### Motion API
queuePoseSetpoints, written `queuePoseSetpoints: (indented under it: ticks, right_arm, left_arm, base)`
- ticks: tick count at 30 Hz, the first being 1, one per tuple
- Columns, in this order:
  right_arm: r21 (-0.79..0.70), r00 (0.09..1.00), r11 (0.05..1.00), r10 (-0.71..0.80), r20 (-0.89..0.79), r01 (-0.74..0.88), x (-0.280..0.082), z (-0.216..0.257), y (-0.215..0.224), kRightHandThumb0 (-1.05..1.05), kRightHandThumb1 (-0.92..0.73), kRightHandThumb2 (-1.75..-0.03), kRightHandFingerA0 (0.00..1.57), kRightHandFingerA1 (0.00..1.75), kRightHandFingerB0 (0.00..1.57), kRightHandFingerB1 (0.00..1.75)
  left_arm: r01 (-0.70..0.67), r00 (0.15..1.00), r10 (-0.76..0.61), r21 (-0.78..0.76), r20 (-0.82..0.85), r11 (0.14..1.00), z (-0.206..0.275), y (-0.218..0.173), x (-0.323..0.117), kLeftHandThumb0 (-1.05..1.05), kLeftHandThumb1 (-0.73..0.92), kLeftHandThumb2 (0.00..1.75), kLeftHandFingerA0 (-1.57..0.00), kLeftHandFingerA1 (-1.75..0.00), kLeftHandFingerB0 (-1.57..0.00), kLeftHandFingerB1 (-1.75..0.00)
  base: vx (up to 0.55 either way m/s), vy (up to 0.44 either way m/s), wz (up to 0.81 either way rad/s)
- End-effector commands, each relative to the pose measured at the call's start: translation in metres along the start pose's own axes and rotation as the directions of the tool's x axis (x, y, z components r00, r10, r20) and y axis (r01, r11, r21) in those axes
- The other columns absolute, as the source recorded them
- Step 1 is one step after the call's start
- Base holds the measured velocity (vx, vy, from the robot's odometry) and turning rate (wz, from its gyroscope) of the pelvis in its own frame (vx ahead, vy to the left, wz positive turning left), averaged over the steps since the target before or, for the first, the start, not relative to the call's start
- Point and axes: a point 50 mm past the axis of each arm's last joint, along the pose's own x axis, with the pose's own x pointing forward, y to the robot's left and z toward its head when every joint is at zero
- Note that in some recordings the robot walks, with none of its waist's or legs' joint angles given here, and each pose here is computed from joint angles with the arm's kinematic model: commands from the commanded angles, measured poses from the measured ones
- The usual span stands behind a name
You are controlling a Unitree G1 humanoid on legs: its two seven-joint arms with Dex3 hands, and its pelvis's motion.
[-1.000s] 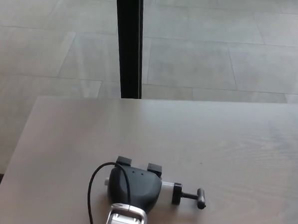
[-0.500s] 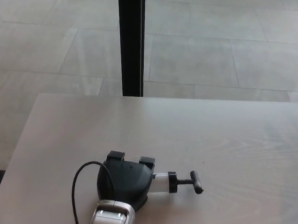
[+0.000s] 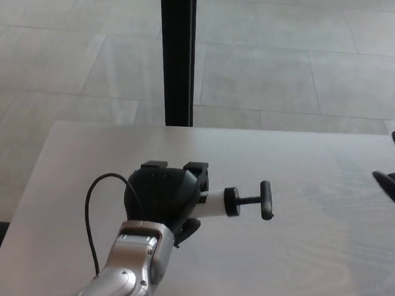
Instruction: The robot uses its left hand to lift the air pump kept on the middle of the desk and use the right hand to pull out the handle
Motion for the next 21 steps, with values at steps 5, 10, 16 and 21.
queuePoseSetpoints:
  ticks: [5,10,16,21]
  right_arm:
    - [-0.397,0.957,0.912,0.196,0.215,-0.097,-0.008,0.019,0.039,-0.45,-0.47,-0.56,0.12,0.66,0.25,0.32]
    - [-0.45,0.937,0.889,0.222,0.269,-0.082,-0.009,0.02,0.052,-0.56,-0.39,-0.74,0.19,0.62,0.18,0.42]
    - [-0.493,0.918,0.867,0.244,0.313,-0.063,-0.012,0.021,0.069,-0.59,-0.52,-0.56,0.31,0.66,0.26,0.36]
    - [-0.285,0.956,0.954,0.168,0.239,-0.096,-0.009,0.026,0.077,-0.5,-0.65,-0.6,0.77,0.92,0.52,0.48]
  left_arm:
    - [-0.033,0.986,0.053,-0.127,0.161,0.991,0.023,0.025,0.008,-0.18,0.53,1.09,-0.92,-1.75,-0.71,-1.57]
    - [-0.011,0.992,0.024,-0.103,0.122,0.995,0.019,0.021,0.012,-0.15,0.47,1.17,-0.95,-1.75,-0.79,-1.48]
    - [-0.007,0.994,0.016,-0.08,0.108,0.997,0.015,0.016,0.009,-0.2,0.59,0.96,-0.9,-1.75,-0.68,-1.52]
    - [-0.065,0.995,0.065,-0.003,0.073,0.998,0.002,0.008,0.009,-0.17,0.64,0.98,-0.85,-1.7,-0.75,-1.19]
  base:
    - [0.0,0.0,0.0]
    - [0.0,0.0,0.0]
    - [0.0,0.0,0.0]
    - [0.0,0.0,0.0]
